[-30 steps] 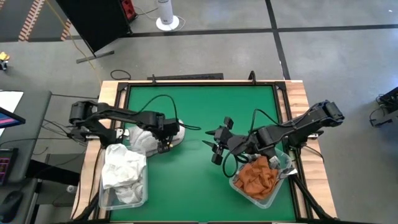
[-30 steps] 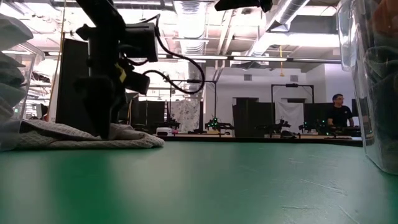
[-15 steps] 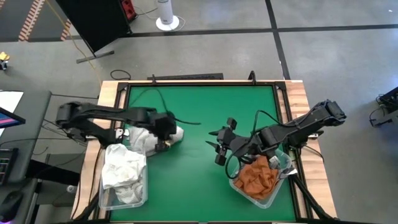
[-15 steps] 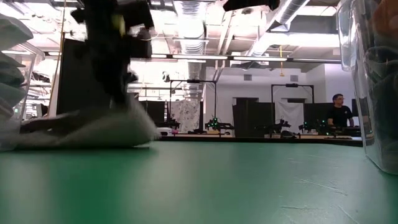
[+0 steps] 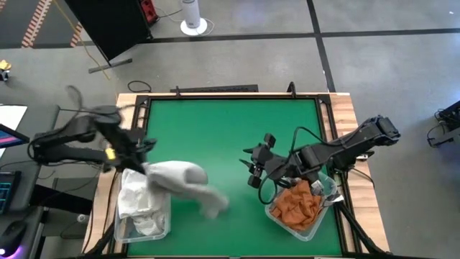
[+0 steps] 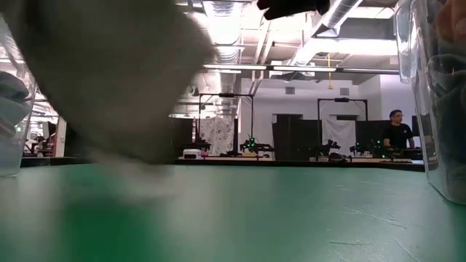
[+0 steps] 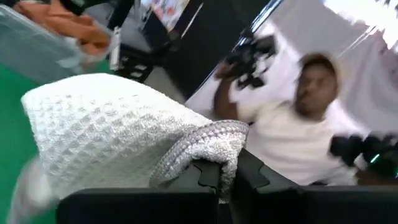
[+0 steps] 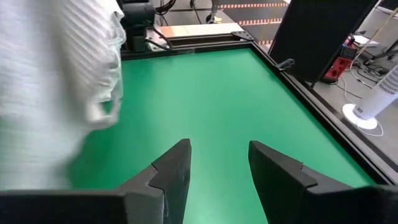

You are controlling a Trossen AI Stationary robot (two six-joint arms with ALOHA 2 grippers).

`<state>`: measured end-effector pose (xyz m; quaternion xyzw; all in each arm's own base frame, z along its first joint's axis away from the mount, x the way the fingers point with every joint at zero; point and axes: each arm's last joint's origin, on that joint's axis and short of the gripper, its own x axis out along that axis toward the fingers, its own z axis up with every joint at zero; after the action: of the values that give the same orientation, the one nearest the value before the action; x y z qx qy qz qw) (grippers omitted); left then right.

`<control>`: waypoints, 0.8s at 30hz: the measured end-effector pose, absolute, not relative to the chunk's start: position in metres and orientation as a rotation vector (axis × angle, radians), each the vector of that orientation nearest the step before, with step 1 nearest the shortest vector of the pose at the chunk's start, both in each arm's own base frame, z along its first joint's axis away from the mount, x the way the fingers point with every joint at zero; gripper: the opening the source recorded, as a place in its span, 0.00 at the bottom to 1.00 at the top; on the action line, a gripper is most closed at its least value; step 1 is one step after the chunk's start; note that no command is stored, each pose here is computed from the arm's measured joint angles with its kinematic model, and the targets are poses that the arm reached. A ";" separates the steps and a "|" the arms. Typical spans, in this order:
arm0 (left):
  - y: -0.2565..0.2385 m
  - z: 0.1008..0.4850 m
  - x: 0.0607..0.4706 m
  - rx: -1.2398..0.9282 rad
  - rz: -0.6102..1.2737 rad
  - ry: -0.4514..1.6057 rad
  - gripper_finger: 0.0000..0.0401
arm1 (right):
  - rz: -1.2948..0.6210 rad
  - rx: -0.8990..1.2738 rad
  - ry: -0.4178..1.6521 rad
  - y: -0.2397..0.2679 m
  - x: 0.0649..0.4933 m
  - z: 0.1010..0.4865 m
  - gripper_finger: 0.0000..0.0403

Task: Sort towels by color in basket
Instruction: Put the gray towel into the left transparent bin

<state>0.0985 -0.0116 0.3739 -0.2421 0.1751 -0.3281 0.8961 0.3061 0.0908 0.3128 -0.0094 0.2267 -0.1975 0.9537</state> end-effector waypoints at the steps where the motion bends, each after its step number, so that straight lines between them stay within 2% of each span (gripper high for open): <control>1: -0.013 0.377 0.088 -0.539 -0.681 0.350 0.01 | -0.404 -0.018 0.460 0.090 0.306 0.313 0.47; 7: -0.016 0.374 0.046 -0.692 -0.615 0.355 0.01 | -0.404 -0.012 0.455 0.090 0.306 0.313 0.47; 15: -0.016 0.350 0.038 -0.822 -0.484 0.618 0.01 | -0.404 -0.009 0.453 0.090 0.307 0.313 0.47; 17: -0.016 0.358 0.038 -0.779 -0.493 0.605 0.01 | -0.405 -0.009 0.453 0.090 0.307 0.313 0.47; 24: -0.015 0.428 0.029 -0.551 -0.495 0.353 0.01 | -0.411 -0.009 0.457 0.088 0.307 0.313 0.47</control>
<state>0.0288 -0.0149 0.4280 -0.2680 0.1715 -0.2406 0.9170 0.3072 0.0883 0.3128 -0.0044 0.2250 -0.2023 0.9531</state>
